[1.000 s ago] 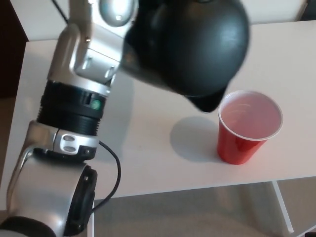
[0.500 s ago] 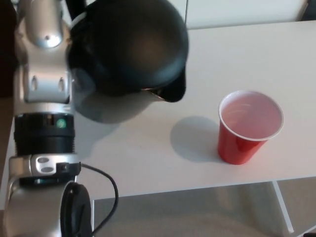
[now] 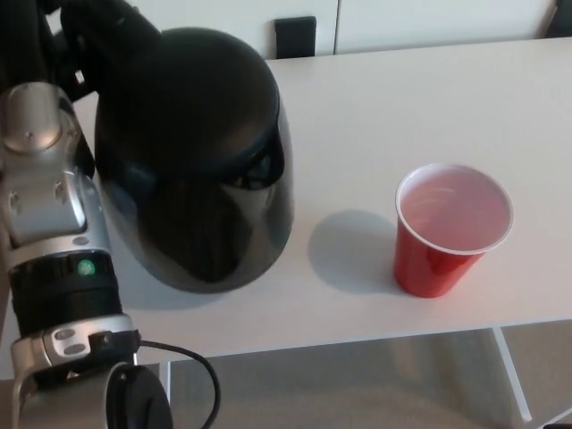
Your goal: The robot walk towards a table in front and uses its left hand to pick up the pot from the base and pour water to the cup on the right hand side
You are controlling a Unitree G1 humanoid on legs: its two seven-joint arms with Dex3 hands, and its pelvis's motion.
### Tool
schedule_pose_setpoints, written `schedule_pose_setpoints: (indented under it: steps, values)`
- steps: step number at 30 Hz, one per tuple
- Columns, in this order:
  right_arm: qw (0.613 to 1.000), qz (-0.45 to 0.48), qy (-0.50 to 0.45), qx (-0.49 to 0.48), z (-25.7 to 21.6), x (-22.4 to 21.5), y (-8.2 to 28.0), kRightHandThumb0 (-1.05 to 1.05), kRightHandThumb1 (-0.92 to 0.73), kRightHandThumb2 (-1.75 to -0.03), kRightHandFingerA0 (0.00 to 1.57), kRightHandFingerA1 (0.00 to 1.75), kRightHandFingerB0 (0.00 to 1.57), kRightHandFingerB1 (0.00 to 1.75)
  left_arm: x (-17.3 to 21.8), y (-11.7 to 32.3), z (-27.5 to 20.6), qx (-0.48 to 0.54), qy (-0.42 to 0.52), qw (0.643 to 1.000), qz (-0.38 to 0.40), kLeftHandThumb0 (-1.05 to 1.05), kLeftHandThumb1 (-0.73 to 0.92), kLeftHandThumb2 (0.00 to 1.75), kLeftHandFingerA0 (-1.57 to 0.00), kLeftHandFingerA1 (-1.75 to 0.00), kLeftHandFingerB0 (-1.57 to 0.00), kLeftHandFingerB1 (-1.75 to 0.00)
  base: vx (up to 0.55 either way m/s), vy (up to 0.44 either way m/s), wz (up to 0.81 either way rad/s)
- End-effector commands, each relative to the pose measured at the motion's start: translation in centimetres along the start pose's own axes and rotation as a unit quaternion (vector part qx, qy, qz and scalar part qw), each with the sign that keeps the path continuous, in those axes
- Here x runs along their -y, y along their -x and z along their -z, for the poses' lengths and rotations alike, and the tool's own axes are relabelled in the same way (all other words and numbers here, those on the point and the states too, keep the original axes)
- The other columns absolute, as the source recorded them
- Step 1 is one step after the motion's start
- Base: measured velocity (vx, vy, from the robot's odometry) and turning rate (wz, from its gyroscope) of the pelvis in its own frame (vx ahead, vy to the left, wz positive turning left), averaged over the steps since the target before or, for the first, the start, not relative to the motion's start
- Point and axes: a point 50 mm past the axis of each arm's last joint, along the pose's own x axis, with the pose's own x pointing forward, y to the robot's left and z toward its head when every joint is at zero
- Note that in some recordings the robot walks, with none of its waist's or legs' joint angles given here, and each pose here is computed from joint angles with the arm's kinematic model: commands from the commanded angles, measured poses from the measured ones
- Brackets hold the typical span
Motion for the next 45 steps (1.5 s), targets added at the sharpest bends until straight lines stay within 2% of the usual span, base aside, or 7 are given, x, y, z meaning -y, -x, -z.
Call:
schedule_pose_setpoints:
  steps: [1,15,32,36,37,41,45]
  values:
    - [1.000,0.005,0.026,-0.004,-0.3,0.8,0.0,-0.35,-0.58,-0.56,0.77,0.49,0.61,0.43,0.7,0.1,0.1,-0.045,0.072,0.995,0.043,-0.11,0.70,0.84,-0.91,-1.66,-0.70,-1.25,0.00,0.000,0.00]
    - [1.000,0.007,0.025,0.008,-1.4,0.9,-0.3,-0.36,-0.56,-0.56,0.78,0.50,0.60,0.43,4.7,0.6,-0.6,0.049,-0.106,0.993,0.028,-0.14,0.70,0.78,-0.97,-1.41,-0.82,-1.14,0.00,0.000,0.00]
    - [0.998,0.002,0.044,0.036,-3.1,0.7,-0.6,-0.37,-0.56,-0.57,0.78,0.50,0.62,0.44,7.5,1.0,-0.2,0.068,-0.128,0.989,0.041,-0.07,0.75,0.72,-0.88,-1.50,-0.78,-1.16,0.00,0.000,0.00]
    - [0.998,0.003,0.053,0.040,-3.4,0.9,-0.6,-0.37,-0.58,-0.56,0.76,0.48,0.62,0.43,7.1,0.9,0.0,0.068,-0.129,0.989,0.035,-0.11,0.82,0.67,-0.96,-1.17,-0.76,-0.79,0.00,0.000,0.00]
    - [0.998,0.005,0.051,0.041,-3.7,0.9,-0.6,-0.37,-0.58,-0.56,0.77,0.48,0.62,0.43,7.0,0.6,0.1,0.060,-0.131,0.989,0.037,-0.24,0.68,0.60,-0.71,-0.47,-0.35,-0.33,0.00,0.000,0.00]
    - [0.998,0.004,0.053,0.042,-3.9,0.9,-0.7,-0.37,-0.58,-0.56,0.77,0.49,0.62,0.43,6.5,0.2,0.3,0.034,-0.118,0.990,0.062,-0.36,0.51,0.63,-0.12,-0.35,-0.09,-0.20,0.00,0.000,0.00]
    - [0.998,0.006,0.047,0.044,-4.2,0.9,-0.7,-0.37,-0.56,-0.57,0.80,0.51,0.62,0.45,5.7,-0.4,0.3,0.020,-0.147,0.986,0.077,-0.43,0.46,0.64,-0.07,-0.33,-0.04,-0.15,0.00,0.000,0.00]
